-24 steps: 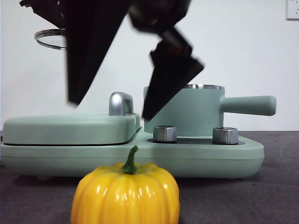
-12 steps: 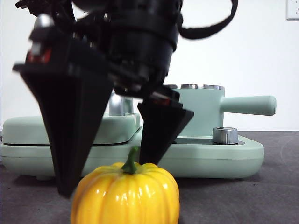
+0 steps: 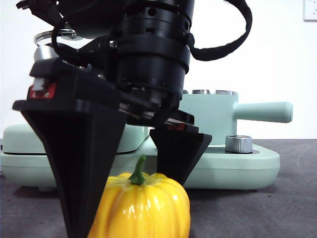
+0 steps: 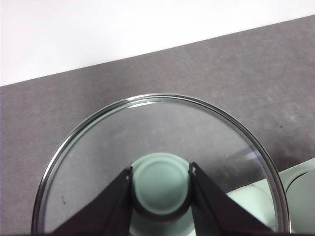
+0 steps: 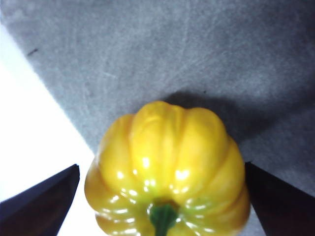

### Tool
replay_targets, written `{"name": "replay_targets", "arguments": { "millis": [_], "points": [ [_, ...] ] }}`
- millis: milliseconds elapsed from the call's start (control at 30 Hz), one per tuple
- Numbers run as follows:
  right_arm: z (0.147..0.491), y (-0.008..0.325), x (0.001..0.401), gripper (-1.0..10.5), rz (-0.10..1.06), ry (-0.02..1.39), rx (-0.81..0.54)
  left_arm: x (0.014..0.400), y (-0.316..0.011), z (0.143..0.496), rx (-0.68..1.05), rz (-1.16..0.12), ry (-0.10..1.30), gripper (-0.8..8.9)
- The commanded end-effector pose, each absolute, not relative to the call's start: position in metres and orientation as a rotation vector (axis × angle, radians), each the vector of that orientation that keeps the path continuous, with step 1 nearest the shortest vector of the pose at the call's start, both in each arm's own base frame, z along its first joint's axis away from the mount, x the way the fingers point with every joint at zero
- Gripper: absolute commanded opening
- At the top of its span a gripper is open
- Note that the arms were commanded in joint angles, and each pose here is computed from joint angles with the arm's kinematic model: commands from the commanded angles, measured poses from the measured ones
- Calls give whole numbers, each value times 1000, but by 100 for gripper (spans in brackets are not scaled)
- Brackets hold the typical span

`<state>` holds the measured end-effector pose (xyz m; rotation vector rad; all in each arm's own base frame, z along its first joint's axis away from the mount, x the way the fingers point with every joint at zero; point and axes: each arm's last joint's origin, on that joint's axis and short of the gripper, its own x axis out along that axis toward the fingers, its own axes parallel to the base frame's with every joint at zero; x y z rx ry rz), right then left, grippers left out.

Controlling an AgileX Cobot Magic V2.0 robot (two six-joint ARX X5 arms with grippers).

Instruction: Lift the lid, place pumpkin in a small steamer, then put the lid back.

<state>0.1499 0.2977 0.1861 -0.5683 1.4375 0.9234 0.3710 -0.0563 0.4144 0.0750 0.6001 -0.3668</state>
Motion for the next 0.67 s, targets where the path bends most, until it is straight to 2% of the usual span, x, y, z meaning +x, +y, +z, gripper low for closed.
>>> {"name": "replay_targets", "arguments": {
  "millis": [33, 133, 400, 667],
  "points": [
    [182, 305, 148, 451, 922, 1449, -570, 366, -56, 432, 63, -368, 525, 20],
    [182, 306, 148, 364, 922, 1451, -569, 366, -56, 432, 60, -368, 526, 17],
    [196, 302, 153, 363, 917, 1509, -526, 366, -56, 432, 60, -367, 526, 17],
    [265, 300, 177, 363, 893, 1492, -507, 366, -56, 432, 59, -367, 531, 17]
  ]
}}
